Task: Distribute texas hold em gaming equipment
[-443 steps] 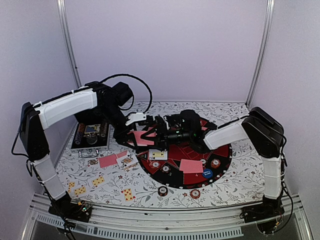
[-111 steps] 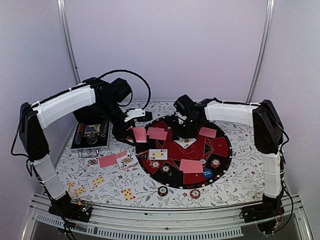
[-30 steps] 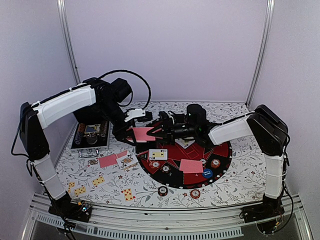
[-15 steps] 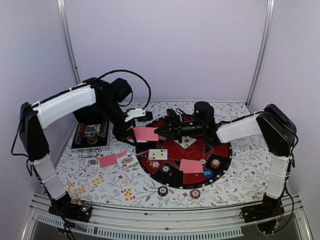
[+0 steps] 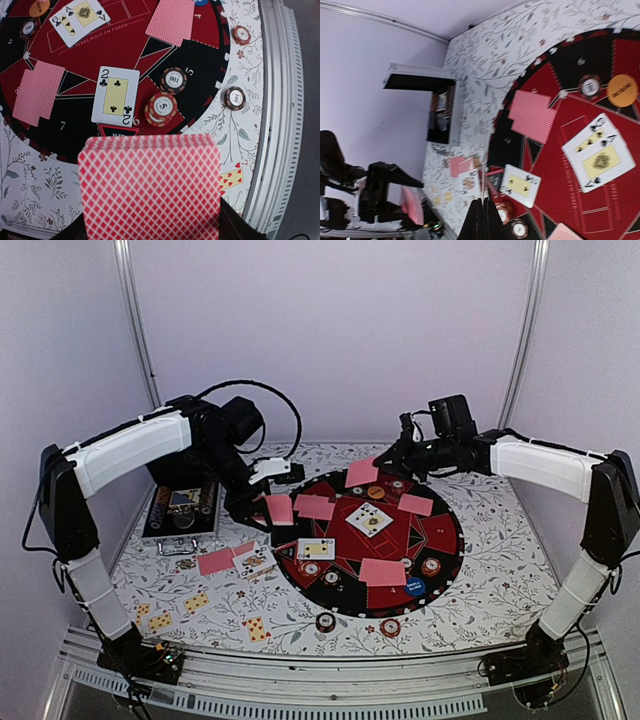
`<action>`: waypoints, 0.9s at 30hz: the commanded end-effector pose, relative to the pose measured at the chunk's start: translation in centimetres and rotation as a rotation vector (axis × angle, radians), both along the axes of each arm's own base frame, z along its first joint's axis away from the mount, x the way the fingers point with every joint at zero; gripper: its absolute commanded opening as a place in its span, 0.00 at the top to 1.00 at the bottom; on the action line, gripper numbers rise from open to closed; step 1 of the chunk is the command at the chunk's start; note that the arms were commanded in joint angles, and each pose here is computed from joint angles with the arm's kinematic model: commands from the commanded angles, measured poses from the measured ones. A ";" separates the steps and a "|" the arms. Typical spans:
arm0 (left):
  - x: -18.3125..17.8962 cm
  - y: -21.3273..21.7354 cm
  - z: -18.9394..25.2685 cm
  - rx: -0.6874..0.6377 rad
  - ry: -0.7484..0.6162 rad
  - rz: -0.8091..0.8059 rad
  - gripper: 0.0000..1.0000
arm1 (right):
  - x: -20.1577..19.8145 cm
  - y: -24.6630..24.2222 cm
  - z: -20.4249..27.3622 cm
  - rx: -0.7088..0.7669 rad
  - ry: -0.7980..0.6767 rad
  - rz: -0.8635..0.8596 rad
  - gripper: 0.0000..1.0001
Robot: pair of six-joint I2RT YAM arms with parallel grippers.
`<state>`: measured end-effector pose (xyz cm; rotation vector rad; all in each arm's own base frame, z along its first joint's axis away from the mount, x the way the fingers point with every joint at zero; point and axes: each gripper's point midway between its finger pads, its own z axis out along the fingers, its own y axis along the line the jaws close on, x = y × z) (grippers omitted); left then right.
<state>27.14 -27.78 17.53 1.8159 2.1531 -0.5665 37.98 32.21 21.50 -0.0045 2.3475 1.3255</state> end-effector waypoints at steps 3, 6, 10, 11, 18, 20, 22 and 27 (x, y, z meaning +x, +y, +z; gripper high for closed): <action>0.1 0.2 0.5 -0.018 -0.007 0.002 0.76 | 0.7 -9.1 -3.8 -0.648 -0.095 -0.177 1.00; 0.1 0.2 0.4 -0.018 -0.006 0.003 0.76 | 1.4 -10.9 -3.5 -0.826 -0.135 -0.237 1.00; 0.1 0.3 0.1 -0.012 -0.002 0.005 0.76 | 1.6 -11.5 -3.8 -1.063 -0.185 -0.256 1.00; 0.1 0.3 0.1 -0.012 -0.002 0.006 0.76 | 1.7 -11.4 -3.7 -1.110 -0.195 -0.260 1.00; 0.3 0.2 0.5 -0.013 -0.006 0.008 0.76 | 2.1 -8.1 -7.4 -1.372 -0.239 -0.178 1.00; 0.3 0.1 0.6 -0.016 -0.008 0.007 0.77 | 2.3 -7.0 -9.1 -1.432 -0.240 -0.140 1.00; 0.2 0.2 0.7 -0.015 -0.005 0.007 0.77 | 2.6 -6.0 -9.7 -1.470 -0.253 -0.124 1.00; 0.1 0.2 0.7 -0.017 -0.001 0.007 0.77 | 2.4 -2.8 -12.7 -1.431 -0.255 -0.040 1.00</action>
